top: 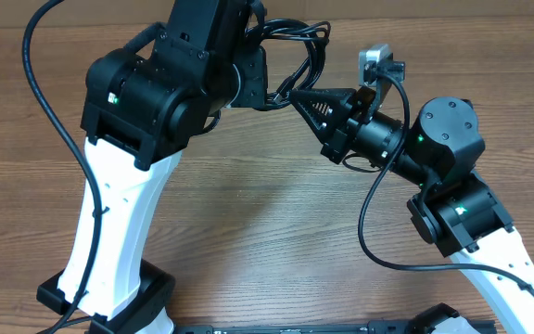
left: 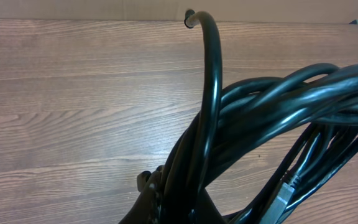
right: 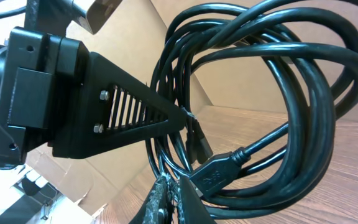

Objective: Untangle cables

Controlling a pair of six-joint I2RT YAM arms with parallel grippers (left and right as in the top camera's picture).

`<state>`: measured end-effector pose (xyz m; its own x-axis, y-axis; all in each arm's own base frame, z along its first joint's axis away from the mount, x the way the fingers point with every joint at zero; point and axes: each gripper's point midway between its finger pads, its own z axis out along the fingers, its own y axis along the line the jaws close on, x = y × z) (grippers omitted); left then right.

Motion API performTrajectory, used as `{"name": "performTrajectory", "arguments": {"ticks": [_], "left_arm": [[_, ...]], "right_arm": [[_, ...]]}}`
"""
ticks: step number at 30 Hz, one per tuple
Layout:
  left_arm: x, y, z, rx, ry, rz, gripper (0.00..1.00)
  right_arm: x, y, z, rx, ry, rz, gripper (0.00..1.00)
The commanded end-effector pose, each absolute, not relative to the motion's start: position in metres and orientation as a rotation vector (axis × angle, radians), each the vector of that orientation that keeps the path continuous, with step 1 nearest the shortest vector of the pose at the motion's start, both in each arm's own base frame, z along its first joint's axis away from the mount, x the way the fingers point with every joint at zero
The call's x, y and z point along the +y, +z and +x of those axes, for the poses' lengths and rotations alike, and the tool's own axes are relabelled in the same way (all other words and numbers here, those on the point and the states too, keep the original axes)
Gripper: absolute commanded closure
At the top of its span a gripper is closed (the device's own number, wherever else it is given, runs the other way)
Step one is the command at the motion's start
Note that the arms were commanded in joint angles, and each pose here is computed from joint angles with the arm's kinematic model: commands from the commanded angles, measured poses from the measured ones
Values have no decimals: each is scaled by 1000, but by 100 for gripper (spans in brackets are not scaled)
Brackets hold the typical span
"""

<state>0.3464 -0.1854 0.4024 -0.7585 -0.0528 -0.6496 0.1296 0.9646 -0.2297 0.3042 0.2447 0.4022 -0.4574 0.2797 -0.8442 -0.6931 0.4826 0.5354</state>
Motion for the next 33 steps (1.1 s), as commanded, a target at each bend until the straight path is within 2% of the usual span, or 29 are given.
{"name": "performTrajectory", "arguments": {"ticks": [1,10,16,25,30,33], "left_arm": [[-187,411,341,2387,-380,38,96],[-211,421,318,2370,-447,136,96],[-231,418,291,2383,-429,232,96],[-174,451,302,2259,-319,29,96],[-118,468,305,2203,-261,-129,96],[-112,466,306,2208,-247,-146,96]], "right_arm": [[248,403,310,1693,1157,-361,96],[255,379,334,1738,1117,-348,96],[253,395,347,1645,1102,-339,96],[239,371,340,1771,1042,-335,96],[217,399,323,1711,1029,-322,96],[211,418,304,1655,1031,-338,96]]}}
